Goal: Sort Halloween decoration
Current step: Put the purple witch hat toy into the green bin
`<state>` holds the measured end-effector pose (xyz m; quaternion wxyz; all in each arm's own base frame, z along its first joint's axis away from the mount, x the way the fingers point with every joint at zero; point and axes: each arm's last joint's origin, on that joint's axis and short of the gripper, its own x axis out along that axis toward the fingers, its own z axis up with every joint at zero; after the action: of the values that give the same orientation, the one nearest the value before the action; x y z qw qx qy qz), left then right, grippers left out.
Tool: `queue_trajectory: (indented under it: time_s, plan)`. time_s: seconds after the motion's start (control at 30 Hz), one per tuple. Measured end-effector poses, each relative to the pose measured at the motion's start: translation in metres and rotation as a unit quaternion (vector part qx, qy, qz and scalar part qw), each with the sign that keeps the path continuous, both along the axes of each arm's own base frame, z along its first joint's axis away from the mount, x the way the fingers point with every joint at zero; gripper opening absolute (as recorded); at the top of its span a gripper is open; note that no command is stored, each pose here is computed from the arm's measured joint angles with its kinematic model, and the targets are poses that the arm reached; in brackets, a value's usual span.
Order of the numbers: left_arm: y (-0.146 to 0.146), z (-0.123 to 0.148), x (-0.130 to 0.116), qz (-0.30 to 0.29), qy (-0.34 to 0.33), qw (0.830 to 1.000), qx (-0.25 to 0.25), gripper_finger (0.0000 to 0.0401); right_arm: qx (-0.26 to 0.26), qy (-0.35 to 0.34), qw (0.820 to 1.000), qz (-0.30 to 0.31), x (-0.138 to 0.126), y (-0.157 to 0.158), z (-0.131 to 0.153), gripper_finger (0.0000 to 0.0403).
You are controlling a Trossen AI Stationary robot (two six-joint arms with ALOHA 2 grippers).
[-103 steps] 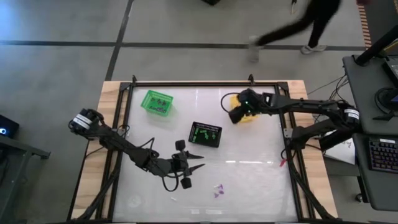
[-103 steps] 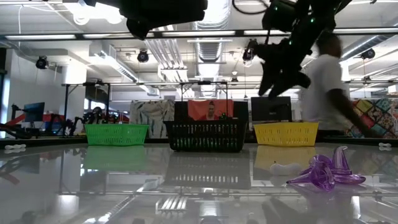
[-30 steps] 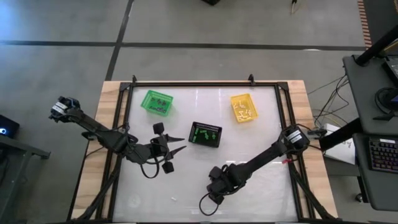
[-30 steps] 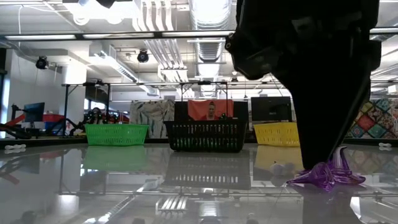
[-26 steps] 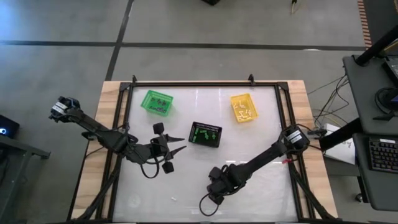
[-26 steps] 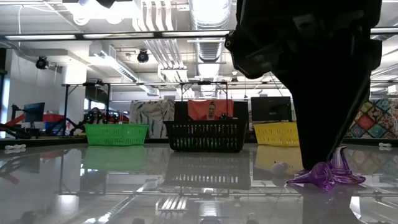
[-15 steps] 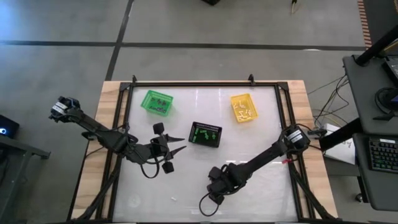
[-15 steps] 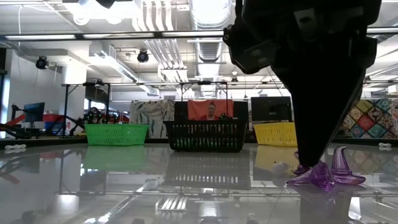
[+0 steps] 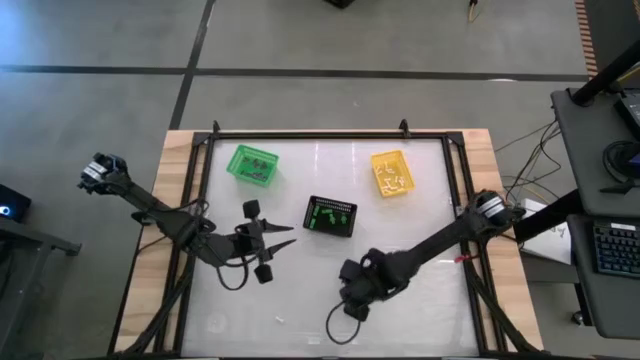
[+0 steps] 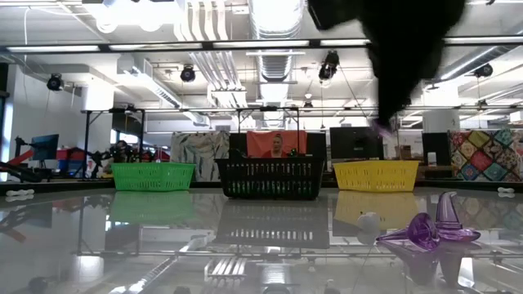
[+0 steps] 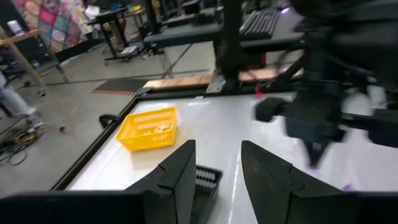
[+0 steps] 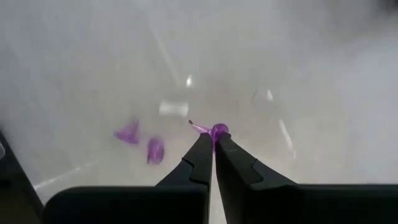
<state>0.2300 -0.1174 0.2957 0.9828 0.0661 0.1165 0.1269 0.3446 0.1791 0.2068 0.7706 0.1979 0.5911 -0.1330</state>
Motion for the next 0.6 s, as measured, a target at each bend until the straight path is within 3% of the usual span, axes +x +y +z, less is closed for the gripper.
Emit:
queue_trajectory:
  time_s: [0.17,0.33,0.6]
  plan:
    - [-0.01,0.013,-0.018,-0.036,-0.023,0.999,-0.015,0.0112,-0.072,-0.087,0.994,0.004,0.01,-0.033,0.03,0.0008]
    - [-0.019,0.022,-0.033,-0.067,-0.04,0.997,-0.029,0.0112,-0.156,-0.164,0.974,0.024,0.039,-0.08,0.039,0.0008]
    - [-0.028,0.029,-0.055,-0.022,-0.065,0.997,-0.021,0.0112,-0.236,-0.298,0.923,0.06,0.089,-0.177,0.05,0.0008]
